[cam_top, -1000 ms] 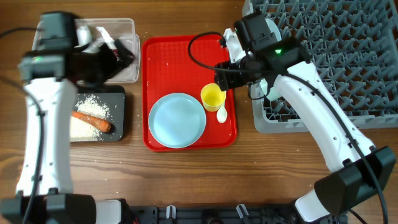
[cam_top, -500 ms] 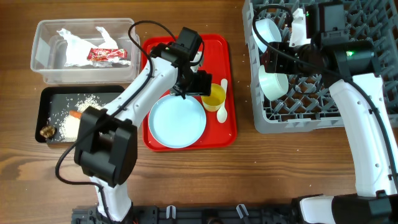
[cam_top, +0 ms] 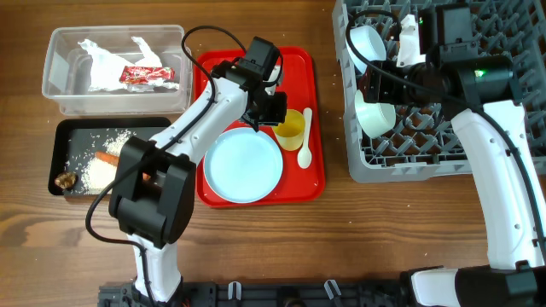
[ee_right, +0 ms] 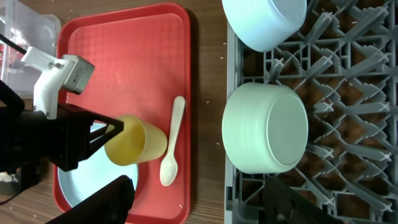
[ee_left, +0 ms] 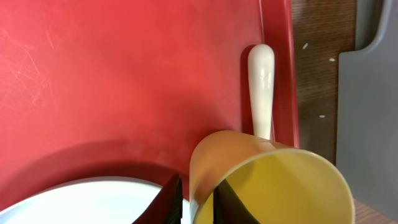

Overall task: Sort waste into correct bins and load items into the dishwasher rack
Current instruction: 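Grasp the yellow cup with the left gripper and lift it, then hand the yellow cup from the left gripper to the right gripper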

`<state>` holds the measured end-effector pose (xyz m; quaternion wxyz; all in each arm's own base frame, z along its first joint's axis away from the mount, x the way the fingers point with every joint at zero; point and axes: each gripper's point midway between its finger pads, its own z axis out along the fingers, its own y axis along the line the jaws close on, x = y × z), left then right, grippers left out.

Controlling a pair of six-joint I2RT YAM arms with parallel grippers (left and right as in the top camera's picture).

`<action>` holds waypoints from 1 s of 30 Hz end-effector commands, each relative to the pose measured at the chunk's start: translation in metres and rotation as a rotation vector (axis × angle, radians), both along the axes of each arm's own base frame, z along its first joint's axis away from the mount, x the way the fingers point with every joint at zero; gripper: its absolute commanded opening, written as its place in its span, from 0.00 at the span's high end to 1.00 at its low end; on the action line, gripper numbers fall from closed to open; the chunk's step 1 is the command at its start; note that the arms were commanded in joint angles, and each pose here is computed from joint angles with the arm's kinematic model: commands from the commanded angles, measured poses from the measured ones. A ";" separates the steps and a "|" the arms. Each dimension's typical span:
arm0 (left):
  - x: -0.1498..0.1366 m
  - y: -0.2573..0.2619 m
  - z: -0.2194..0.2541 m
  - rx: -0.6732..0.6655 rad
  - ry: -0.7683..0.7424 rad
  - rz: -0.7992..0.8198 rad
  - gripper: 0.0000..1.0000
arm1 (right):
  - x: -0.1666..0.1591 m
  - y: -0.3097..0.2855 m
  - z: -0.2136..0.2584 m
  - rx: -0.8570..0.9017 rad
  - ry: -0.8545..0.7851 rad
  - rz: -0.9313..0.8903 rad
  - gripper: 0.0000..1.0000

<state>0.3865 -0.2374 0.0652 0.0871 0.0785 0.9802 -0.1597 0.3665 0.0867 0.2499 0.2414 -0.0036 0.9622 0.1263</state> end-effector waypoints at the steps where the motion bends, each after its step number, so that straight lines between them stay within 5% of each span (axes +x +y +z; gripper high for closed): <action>1: -0.002 -0.001 -0.007 0.020 0.008 -0.011 0.96 | 0.000 -0.001 0.001 -0.010 -0.007 0.006 0.30; 6: -0.020 0.005 0.015 -0.059 0.094 0.003 0.96 | 0.000 0.004 0.003 0.018 -0.010 0.021 0.30; 14: -0.012 0.028 0.182 -0.920 0.022 -0.147 0.96 | -0.001 0.084 0.046 0.395 -0.183 0.434 0.30; 19: -0.015 0.050 0.233 -1.205 -0.008 -0.240 0.96 | -0.008 0.122 0.093 0.632 -0.403 0.731 0.25; 30: -0.024 0.035 0.239 -1.226 0.010 -0.294 0.96 | -0.004 0.156 0.073 0.729 -0.371 0.857 0.19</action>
